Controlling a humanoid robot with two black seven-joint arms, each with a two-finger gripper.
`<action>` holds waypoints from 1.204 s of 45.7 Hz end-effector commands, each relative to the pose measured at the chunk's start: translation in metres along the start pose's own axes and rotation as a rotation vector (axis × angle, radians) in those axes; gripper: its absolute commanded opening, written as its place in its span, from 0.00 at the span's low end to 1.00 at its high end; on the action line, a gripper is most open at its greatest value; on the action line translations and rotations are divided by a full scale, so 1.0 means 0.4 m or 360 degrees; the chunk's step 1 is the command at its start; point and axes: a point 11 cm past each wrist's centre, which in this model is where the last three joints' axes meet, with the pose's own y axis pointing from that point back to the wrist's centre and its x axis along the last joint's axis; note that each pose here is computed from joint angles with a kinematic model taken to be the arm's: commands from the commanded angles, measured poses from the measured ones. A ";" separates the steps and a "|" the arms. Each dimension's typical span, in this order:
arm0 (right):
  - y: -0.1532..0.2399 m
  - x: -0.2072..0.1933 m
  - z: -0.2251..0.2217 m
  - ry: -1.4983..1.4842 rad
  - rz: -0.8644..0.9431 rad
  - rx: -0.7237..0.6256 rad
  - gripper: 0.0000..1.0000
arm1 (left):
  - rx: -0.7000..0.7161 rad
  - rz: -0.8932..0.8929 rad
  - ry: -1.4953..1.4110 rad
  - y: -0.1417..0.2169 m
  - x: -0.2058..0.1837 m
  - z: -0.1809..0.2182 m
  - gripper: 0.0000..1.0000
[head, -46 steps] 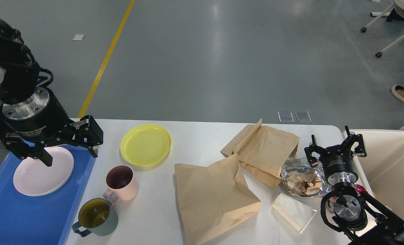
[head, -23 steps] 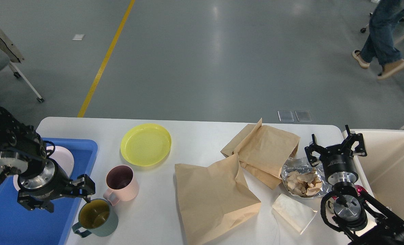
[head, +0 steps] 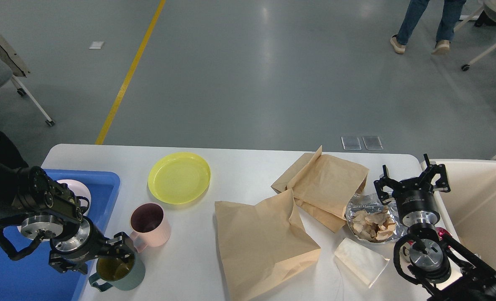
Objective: Tidy desktop
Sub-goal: 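Move the left gripper down toward the teal mug, then grasp the teal mug with the left gripper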
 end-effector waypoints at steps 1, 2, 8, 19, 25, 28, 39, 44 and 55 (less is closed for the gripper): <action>0.000 0.000 0.000 0.0000 0.0000 -0.0001 1.00 | 0.0007 0.0023 -0.0032 -0.015 -0.002 0.006 0.91; 0.000 0.000 0.000 0.0000 0.0000 0.0002 1.00 | 0.0004 0.0027 -0.0034 -0.018 -0.003 0.008 0.89; 0.000 0.000 0.000 0.0000 0.0000 -0.0001 1.00 | -0.0010 0.0069 -0.0036 -0.030 -0.004 0.017 0.84; 0.000 0.000 0.000 0.0000 0.0000 0.0002 1.00 | 0.0011 0.0088 -0.0068 -0.042 -0.009 0.006 0.56; 0.000 0.000 0.000 0.0000 0.0000 -0.0001 1.00 | 0.0024 0.0077 -0.0066 -0.045 -0.012 0.000 0.37; 0.000 0.000 0.000 0.0000 0.0000 -0.0001 1.00 | 0.0036 0.0071 -0.0064 -0.045 -0.013 -0.005 0.28; 0.000 0.001 0.000 0.0001 0.0002 -0.0001 1.00 | 0.0067 0.0063 -0.0056 -0.047 -0.019 -0.014 0.01; 0.000 0.000 0.000 0.0000 0.0000 0.0002 1.00 | 0.0064 0.0066 -0.0043 -0.047 -0.019 -0.015 0.00; 0.000 0.001 0.000 0.0001 0.0002 -0.0001 1.00 | 0.0068 0.0061 -0.0021 -0.043 -0.019 -0.019 0.00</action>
